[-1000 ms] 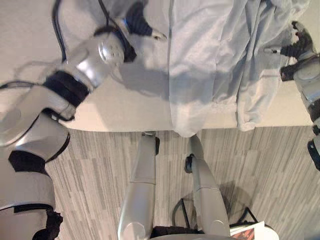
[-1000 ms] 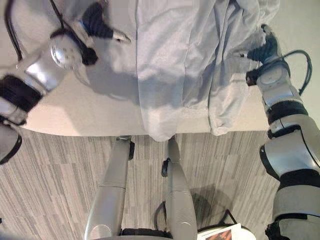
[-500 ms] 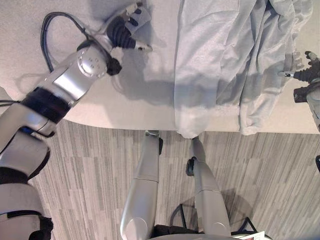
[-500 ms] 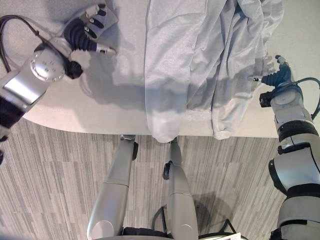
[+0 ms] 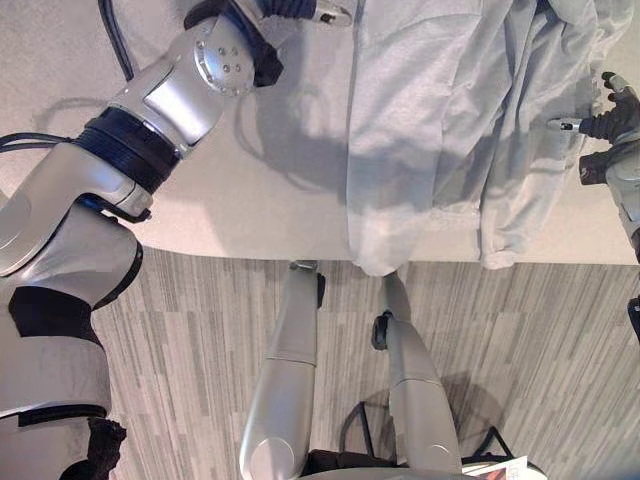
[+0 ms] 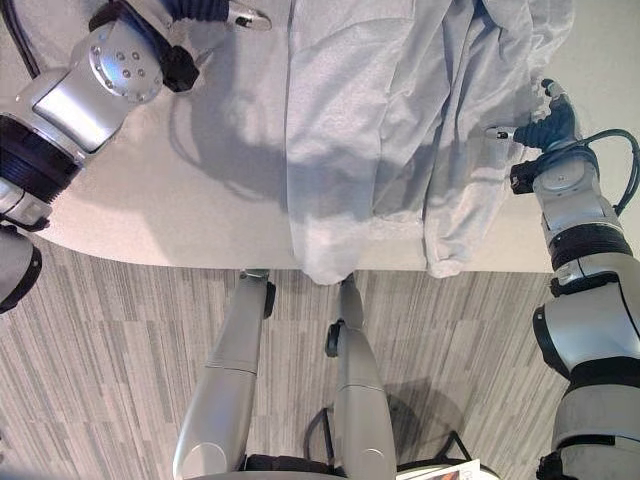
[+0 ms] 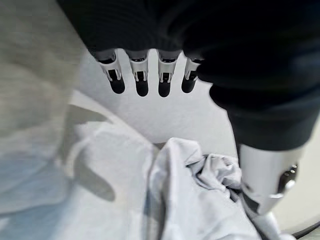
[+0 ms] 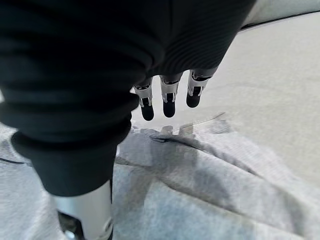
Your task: Hang the clothes on the sofa on the clothes rack.
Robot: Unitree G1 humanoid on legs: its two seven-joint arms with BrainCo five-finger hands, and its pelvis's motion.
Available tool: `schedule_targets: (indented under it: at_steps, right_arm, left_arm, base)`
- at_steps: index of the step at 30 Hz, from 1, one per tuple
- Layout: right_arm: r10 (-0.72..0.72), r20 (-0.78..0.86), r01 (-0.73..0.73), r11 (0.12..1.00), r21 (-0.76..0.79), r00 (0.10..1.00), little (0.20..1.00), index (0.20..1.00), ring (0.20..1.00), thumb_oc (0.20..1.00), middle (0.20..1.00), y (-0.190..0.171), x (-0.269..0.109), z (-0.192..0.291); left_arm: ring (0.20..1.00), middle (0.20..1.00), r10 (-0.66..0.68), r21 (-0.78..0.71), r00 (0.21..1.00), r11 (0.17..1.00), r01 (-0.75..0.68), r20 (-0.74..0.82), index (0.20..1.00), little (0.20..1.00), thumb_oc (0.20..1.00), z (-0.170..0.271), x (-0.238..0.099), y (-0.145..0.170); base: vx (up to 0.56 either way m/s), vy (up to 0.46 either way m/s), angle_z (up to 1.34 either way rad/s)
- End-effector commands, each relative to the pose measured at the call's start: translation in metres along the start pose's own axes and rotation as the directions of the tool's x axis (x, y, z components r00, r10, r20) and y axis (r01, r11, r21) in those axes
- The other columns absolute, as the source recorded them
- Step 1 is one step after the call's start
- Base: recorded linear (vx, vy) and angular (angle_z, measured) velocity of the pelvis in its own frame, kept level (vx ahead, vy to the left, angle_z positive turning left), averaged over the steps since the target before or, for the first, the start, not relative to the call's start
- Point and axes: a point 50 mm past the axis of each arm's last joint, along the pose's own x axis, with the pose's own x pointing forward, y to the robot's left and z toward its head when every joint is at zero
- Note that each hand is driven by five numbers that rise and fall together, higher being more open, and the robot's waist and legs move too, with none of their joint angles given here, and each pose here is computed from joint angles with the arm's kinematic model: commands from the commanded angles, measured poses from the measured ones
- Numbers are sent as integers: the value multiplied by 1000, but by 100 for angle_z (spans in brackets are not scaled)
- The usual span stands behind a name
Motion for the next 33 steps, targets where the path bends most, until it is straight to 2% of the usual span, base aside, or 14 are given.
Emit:
schedule_targets:
  at_steps: [1,6,12,17,20,23,30,33]
  right_arm:
    - [-94,10,94,994,-50,996,1000,1000,1000,1000,1000,-29,2,0]
    - [-84,20,85,995,-55,996,1000,1000,1000,1000,1000,-26,5,9]
    - [-71,13,72,995,-72,997,1000,1000,1000,1000,1000,-23,7,13]
    - [-64,37,67,995,-73,997,1000,1000,1000,1000,1000,-21,9,23]
    - [-76,72,81,995,-62,994,1000,1000,1000,1000,1000,-25,10,35]
    - [-66,96,72,996,-57,993,1000,1000,1000,1000,1000,-19,9,38]
    - [-81,148,85,996,-22,986,1000,1000,1000,1000,1000,-20,9,52]
    - [-59,149,64,998,-30,987,1000,1000,1000,1000,1000,-11,9,51]
  left_arm:
    - [1000,1000,80,-20,987,997,-77,141,1000,1000,1000,38,14,15]
    - [1000,1000,33,11,986,999,-36,165,1000,1000,1000,50,20,3]
    - [1000,1000,-6,88,997,996,-1,79,1000,1000,1000,32,24,-2]
    - [1000,1000,-13,168,1000,986,10,14,1000,1000,1000,18,26,3]
    - [1000,1000,18,214,1000,977,-14,-18,1000,1000,1000,11,27,17]
    - [1000,1000,32,226,997,974,-15,-71,1000,1000,1000,-5,23,20]
    - [1000,1000,58,245,995,969,-38,-76,1000,1000,1000,-3,26,28]
    - [1000,1000,35,208,996,978,-16,-85,1000,1000,1000,-4,25,16]
  base:
    - [0,0,0]
    - [0,0,0]
    - [-13,1,0]
    - [-9,3,-1]
    - [-11,6,0]
    - [8,3,6]
    - [12,-2,1]
    - [23,-7,0]
